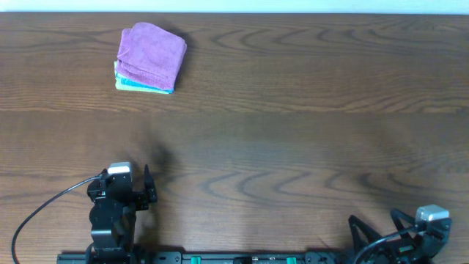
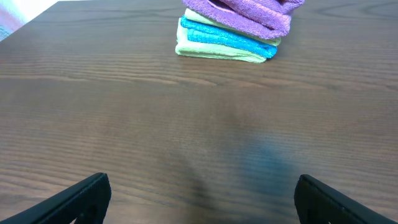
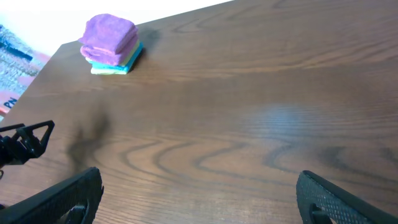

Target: Fold the cloth

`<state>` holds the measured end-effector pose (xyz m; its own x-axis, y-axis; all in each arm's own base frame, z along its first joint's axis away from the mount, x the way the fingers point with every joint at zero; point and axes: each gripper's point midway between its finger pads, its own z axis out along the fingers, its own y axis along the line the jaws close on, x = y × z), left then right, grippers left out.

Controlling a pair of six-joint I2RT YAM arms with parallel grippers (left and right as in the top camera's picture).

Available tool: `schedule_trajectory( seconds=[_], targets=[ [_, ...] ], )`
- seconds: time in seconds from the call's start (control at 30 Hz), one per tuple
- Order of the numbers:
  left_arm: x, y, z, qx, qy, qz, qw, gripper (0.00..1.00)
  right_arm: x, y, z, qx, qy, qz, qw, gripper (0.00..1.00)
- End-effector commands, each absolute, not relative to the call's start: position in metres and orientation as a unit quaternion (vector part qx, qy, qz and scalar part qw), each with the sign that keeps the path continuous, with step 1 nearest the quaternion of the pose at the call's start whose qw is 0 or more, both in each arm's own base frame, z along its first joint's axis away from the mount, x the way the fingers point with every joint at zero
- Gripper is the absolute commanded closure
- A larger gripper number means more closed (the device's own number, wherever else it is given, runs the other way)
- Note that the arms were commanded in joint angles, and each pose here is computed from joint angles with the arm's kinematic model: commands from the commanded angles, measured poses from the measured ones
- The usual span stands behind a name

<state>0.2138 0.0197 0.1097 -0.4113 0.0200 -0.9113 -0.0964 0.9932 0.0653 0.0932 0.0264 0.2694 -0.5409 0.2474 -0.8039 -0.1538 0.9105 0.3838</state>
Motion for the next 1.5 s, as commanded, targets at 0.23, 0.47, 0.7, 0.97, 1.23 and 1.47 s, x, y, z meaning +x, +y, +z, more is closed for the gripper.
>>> schedule_trajectory(
  seconds=[0.23, 0.47, 0.7, 0.97, 1.23, 1.47],
  targets=[
    [0.212, 0.025, 0.103, -0.023, 0.842, 0.072, 0.534, 0.05, 0.094, 0.022, 0.270, 0.039, 0.851, 0.204, 0.483, 0.01],
    [0.212, 0.025, 0.103, -0.023, 0.842, 0.072, 0.534, 0.05, 0.129, 0.012, 0.260, 0.068, 0.839, 0.126, 0.526, 0.01],
    [0.212, 0.025, 0.103, -0.023, 0.842, 0.072, 0.534, 0.05, 0.187, 0.001, 0.216, 0.063, 0.828, 0.023, 0.557, 0.01],
    [0.212, 0.025, 0.103, -0.023, 0.842, 0.072, 0.534, 0.05, 0.215, -0.021, 0.161, 0.113, 0.826, -0.008, 0.553, 0.01],
    [0.212, 0.025, 0.103, -0.023, 0.842, 0.072, 0.534, 0.05, 0.212, -0.021, 0.137, 0.102, 0.818, -0.011, 0.565, 0.01],
    [0.212, 0.025, 0.103, -0.023, 0.842, 0.072, 0.534, 0.05, 0.212, -0.017, 0.108, 0.080, 0.837, -0.016, 0.541, 0.01]
  ],
)
